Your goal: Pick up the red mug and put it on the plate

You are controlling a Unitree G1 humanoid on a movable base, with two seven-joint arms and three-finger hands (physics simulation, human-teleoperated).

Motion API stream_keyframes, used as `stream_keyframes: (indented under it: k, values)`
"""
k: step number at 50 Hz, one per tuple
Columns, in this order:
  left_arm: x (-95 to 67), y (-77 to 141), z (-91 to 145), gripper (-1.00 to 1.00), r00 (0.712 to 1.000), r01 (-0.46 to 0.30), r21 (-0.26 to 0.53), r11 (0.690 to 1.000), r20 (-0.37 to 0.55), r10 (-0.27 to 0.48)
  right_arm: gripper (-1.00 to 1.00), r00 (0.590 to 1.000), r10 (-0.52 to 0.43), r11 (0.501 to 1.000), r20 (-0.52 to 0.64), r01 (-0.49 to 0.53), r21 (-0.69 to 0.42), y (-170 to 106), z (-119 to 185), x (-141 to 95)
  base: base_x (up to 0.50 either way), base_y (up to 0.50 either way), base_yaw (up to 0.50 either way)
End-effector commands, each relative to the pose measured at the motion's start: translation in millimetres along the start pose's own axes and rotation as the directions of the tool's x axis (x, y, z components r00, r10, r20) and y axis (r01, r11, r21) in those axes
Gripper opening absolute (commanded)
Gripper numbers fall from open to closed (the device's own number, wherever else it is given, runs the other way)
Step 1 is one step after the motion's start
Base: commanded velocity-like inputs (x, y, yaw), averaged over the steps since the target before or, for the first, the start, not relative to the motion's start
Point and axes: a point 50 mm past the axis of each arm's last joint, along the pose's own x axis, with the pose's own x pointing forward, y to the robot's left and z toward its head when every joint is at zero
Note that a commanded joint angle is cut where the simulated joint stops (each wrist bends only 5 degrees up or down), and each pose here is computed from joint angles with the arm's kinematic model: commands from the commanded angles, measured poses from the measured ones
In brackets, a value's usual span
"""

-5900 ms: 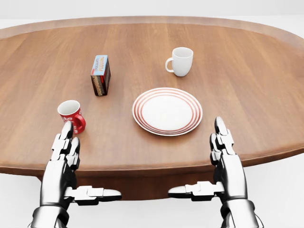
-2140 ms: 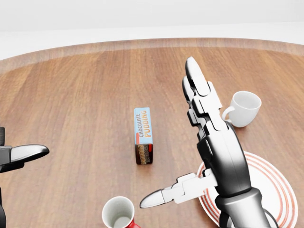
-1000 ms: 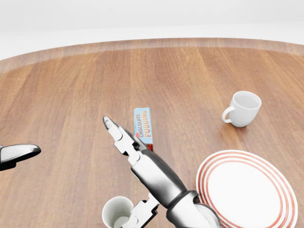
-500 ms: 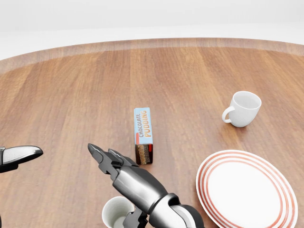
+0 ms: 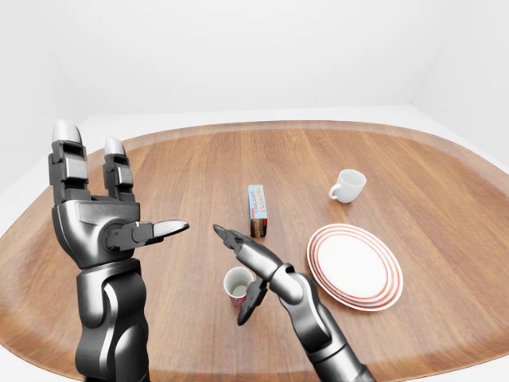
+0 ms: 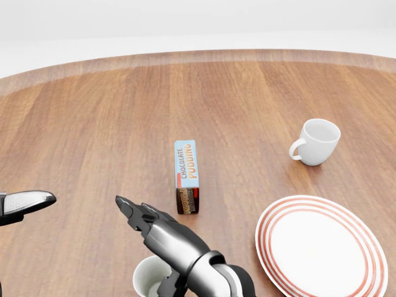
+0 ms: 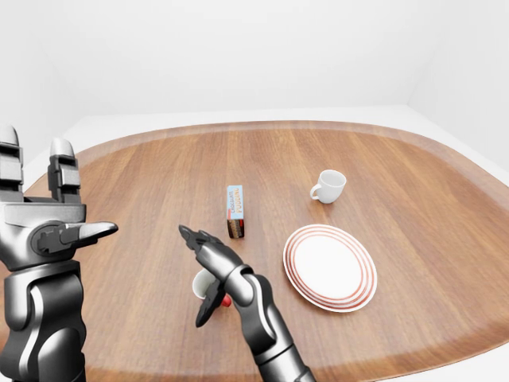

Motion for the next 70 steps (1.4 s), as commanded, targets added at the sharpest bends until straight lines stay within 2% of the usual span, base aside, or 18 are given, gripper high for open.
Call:
stream_keyframes:
  k: [1, 25, 41, 70]
  values:
    - [0.7, -0.1, -0.1, 1.0, 1.0, 0.001, 0.001, 1.0, 0.001, -0.001, 1.0, 1.0, 0.019, 1.0, -0.017, -0.019, 0.003, 2.4, -2.5, 5.9, 0.0, 0.0, 0.0]
    - [1.2, -1.0, 0.4, 1.0, 1.0, 0.004, -0.005, 1.0, 0.004, -0.004, 1.0, 0.988, 0.064, 0.994, -0.144, -0.076, -0.083, 15.2, -23.1, 12.5, 0.0, 0.0, 0.0]
    - [1.1, -1.1, -1.7, 1.0, 1.0, 0.003, -0.007, 1.0, -0.004, -0.003, 1.0, 0.974, 0.094, 0.989, -0.204, -0.115, -0.092, 18.3, -35.1, 16.9, 0.0, 0.0, 0.0]
    - [0.2, 0.1, -2.3, 1.0, 1.0, 0.002, -0.005, 1.0, -0.01, -0.002, 1.0, 0.964, 0.141, 0.976, -0.226, -0.174, -0.132, 15.1, -53.3, 43.0, 0.0, 0.0, 0.0]
